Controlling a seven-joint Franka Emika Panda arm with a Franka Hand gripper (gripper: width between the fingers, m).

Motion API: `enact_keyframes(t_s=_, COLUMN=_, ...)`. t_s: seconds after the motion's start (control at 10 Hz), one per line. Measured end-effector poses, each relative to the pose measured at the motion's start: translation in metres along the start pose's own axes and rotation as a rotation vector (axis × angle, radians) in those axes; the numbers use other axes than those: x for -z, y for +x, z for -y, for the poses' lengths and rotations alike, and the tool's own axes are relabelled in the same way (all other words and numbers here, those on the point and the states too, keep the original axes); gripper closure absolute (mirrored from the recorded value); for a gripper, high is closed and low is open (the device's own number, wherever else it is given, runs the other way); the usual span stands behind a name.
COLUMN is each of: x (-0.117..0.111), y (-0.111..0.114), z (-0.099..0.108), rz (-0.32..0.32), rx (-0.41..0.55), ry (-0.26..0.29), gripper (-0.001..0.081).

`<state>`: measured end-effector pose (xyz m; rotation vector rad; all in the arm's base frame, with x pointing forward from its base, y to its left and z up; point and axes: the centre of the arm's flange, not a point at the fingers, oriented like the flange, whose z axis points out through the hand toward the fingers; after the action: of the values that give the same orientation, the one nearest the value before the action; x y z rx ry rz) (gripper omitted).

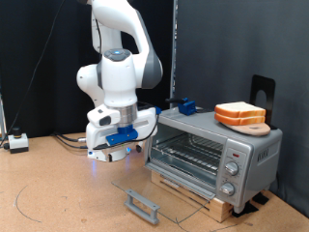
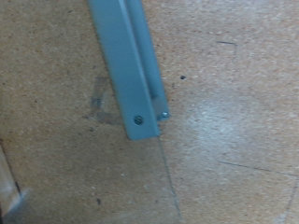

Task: Make a piece of toast with the oven

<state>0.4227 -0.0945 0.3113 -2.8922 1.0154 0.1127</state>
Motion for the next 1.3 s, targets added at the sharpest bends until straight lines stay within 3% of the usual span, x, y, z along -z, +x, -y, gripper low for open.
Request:
enact_keyframes(t_s=0.3, x=0.014, y=0.013, z=-0.026, rz=0.005, rx=0.04, ry=0.011, gripper=-0.0003)
enact_keyframes(t_s=0.5, x=0.013, y=0.01, z=-0.024, rz=0.036, rx=0.028, ry=0.035, gripper=-0.0003)
enact_keyframes(t_s=0.9, x=0.058, y=-0.01, z=-0.003, rz=0.262, rx=0.059, ry=0.274, gripper=-0.0003)
enact_keyframes(t_s=1.1, x=0.084, y=-0.023, z=0.007, rz=0.313, rx=0.109, ry=0.346, gripper=-0.0003)
enact_keyframes(t_s=1.3, x=0.108, y=-0.036, z=0.015, rz=0.318, rx=0.16, ry=0.378, gripper=-0.0003)
